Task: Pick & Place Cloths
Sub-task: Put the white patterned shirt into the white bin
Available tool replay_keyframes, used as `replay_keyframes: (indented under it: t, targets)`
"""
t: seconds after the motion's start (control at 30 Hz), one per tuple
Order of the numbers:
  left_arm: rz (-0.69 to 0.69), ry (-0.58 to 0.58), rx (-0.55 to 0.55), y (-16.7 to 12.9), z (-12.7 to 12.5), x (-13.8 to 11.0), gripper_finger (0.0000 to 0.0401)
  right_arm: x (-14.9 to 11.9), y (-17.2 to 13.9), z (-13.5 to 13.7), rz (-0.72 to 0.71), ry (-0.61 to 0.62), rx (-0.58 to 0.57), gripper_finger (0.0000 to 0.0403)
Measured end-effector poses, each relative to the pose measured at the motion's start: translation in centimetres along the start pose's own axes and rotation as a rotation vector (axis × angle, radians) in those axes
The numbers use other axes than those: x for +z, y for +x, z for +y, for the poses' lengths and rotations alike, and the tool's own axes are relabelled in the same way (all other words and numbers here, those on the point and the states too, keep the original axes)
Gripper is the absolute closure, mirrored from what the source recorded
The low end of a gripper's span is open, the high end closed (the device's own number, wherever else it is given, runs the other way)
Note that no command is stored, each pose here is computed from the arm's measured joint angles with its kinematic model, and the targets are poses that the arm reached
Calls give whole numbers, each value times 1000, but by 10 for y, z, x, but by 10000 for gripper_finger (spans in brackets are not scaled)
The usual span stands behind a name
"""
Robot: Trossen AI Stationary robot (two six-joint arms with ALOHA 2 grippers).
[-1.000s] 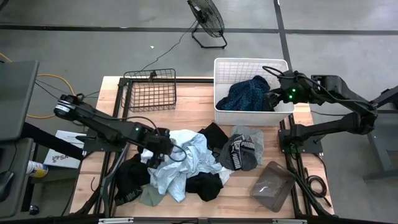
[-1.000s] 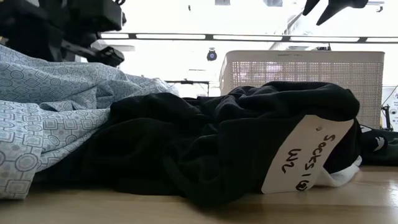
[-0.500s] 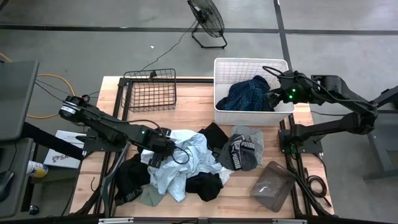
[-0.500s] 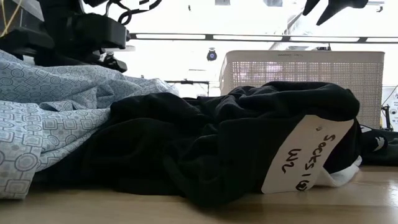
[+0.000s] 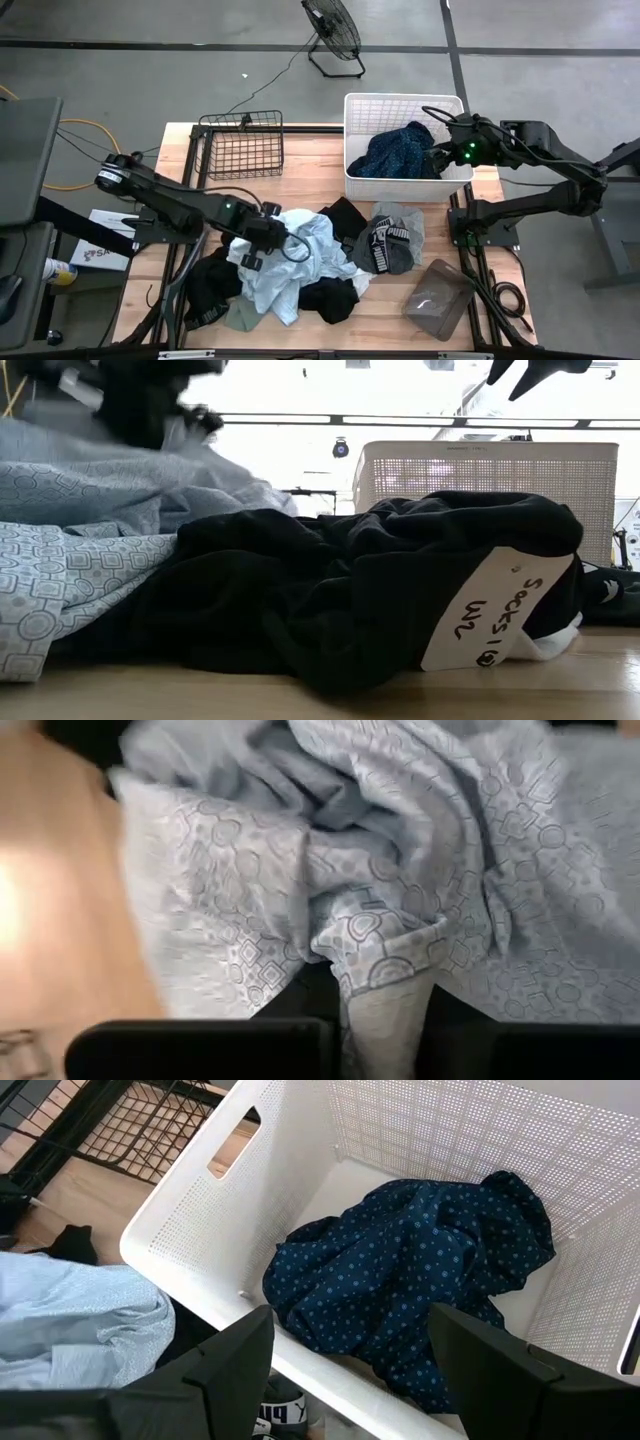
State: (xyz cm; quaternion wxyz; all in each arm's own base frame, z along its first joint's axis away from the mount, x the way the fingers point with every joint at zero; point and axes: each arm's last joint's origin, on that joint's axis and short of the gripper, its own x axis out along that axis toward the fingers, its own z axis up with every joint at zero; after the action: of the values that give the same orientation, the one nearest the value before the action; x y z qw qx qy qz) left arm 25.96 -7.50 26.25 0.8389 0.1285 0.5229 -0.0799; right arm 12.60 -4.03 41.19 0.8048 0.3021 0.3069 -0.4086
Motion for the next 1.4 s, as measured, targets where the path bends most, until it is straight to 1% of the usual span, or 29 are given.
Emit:
replay_keyframes:
  t: [0.2,0.3,0.47,0.57,0.73,0.93,1.0,1.07,1.13,1.27,1.4]
  targets:
    - [-104,23,98,-64,12,34,382,0,0,0,0,-14,0,144]
    - [-184,25,158,-97,19,47,382,0,0,0,1,-26,1,144]
    - [-329,30,304,-145,29,63,382,0,0,2,11,-73,37,144]
    - [-406,39,413,-164,34,70,382,1,-1,8,-13,-137,93,144]
    - [-531,70,562,-185,40,82,382,4,-6,22,-97,-269,211,144]
    - [-712,90,651,-202,43,97,382,11,-13,42,-204,-436,427,144]
    - [-764,97,679,-208,44,101,382,12,-15,48,-236,-491,483,144]
    - [-808,101,709,-213,46,104,382,14,-15,53,-268,-538,518,144]
    - [-833,87,745,-216,52,105,382,15,-14,56,-295,-571,518,144]
    - [-840,46,787,-218,65,105,382,18,-11,62,-331,-627,518,140]
    - [-858,25,807,-218,79,105,382,21,-10,71,-373,-642,564,110]
